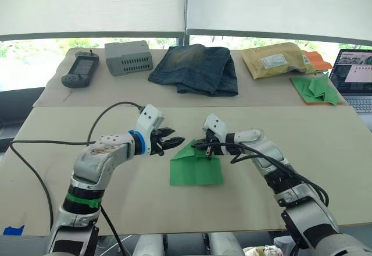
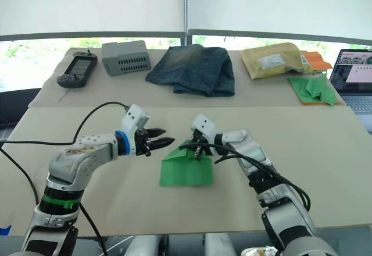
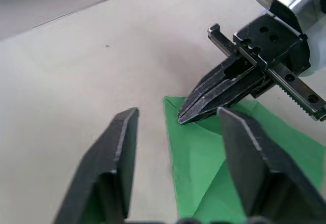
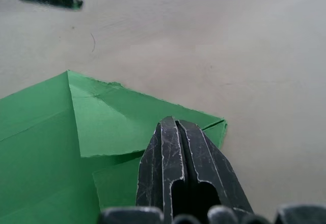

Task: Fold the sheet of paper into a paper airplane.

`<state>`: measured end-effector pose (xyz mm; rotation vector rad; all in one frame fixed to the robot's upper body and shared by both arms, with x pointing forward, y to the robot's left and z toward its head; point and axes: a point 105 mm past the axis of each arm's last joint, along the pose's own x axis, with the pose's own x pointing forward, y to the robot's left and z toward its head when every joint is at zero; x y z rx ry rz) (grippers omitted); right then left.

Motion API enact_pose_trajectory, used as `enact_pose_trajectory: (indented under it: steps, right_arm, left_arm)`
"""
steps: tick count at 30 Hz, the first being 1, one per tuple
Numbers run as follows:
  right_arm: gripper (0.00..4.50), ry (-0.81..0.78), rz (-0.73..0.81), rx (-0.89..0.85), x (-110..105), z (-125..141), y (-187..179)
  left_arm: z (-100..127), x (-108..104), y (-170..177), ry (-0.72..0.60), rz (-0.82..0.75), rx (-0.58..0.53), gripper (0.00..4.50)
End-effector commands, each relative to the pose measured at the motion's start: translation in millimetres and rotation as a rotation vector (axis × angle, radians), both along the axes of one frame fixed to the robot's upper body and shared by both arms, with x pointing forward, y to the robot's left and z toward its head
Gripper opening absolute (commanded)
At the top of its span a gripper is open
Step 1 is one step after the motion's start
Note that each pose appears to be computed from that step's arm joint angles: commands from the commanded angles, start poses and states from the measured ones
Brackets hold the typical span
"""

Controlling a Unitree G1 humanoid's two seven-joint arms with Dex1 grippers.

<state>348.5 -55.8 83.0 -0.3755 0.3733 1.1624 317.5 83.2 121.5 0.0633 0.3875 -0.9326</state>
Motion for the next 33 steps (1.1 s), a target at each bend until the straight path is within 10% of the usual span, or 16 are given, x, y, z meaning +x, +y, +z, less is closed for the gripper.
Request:
enact_pose_trajectory:
  steps: [1, 4, 33]
  right_arm:
    - [0.0, 0.065, -0.008, -0.042, -8.6, -21.1, -3.4]
    - [0.0, 0.064, -0.012, -0.04, -9.8, -20.8, -6.6]
    - [0.0, -0.02, -0.007, 0.043, -9.3, -5.0, 2.7]
  left_arm:
    - [-4.7, 2.3, -5.8, -0.038, -0.01, 0.025, 0.97]
    - [-20.4, 4.7, -12.0, -0.042, -0.023, 0.073, 0.02]
    - [-65.8, -22.6, 18.6, 0.145, 0.159, 0.022, 0.02]
